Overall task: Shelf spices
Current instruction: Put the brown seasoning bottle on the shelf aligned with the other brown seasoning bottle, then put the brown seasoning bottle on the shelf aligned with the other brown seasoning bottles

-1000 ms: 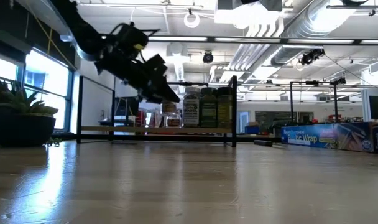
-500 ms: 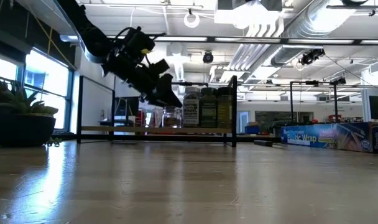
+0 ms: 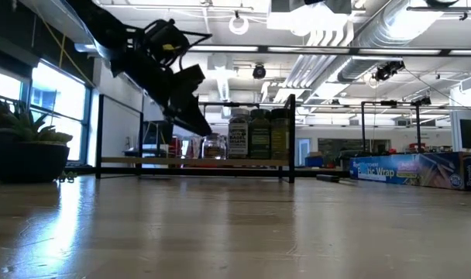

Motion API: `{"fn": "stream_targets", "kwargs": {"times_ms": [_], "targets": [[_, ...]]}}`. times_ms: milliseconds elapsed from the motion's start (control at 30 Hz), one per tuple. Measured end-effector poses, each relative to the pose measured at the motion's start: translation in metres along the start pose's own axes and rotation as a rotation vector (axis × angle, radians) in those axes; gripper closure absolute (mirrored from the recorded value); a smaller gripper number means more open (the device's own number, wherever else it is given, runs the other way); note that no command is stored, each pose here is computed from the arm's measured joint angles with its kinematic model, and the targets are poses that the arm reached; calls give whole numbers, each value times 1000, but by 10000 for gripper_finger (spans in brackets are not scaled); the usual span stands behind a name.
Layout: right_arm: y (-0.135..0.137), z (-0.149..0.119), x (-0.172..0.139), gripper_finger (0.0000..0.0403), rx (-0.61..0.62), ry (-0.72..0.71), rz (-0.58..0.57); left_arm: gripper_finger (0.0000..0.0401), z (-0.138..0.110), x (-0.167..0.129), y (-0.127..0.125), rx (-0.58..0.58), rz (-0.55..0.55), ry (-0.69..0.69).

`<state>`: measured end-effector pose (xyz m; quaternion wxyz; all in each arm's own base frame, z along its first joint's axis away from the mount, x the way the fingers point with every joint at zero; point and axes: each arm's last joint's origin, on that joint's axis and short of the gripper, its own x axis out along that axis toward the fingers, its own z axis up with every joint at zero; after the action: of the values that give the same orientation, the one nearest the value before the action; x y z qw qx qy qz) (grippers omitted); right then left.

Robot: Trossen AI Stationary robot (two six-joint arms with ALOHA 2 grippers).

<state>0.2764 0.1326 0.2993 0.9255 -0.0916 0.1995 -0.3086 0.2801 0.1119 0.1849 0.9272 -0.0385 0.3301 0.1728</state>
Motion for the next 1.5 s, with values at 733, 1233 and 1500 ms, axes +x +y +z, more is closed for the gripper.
{"fn": "stream_targets", "kwargs": {"times_ms": [733,1233,1500], "targets": [[7,-19,-10,130,26,276,330,304,0,-6,-22,32,-3,2],[22,-94,-53,130,-491,1172,729,304,-10,-61,-90,163,73,72],[65,-124,-23,157,-394,1223,677,304,-17,-66,-103,190,52,113]]}}
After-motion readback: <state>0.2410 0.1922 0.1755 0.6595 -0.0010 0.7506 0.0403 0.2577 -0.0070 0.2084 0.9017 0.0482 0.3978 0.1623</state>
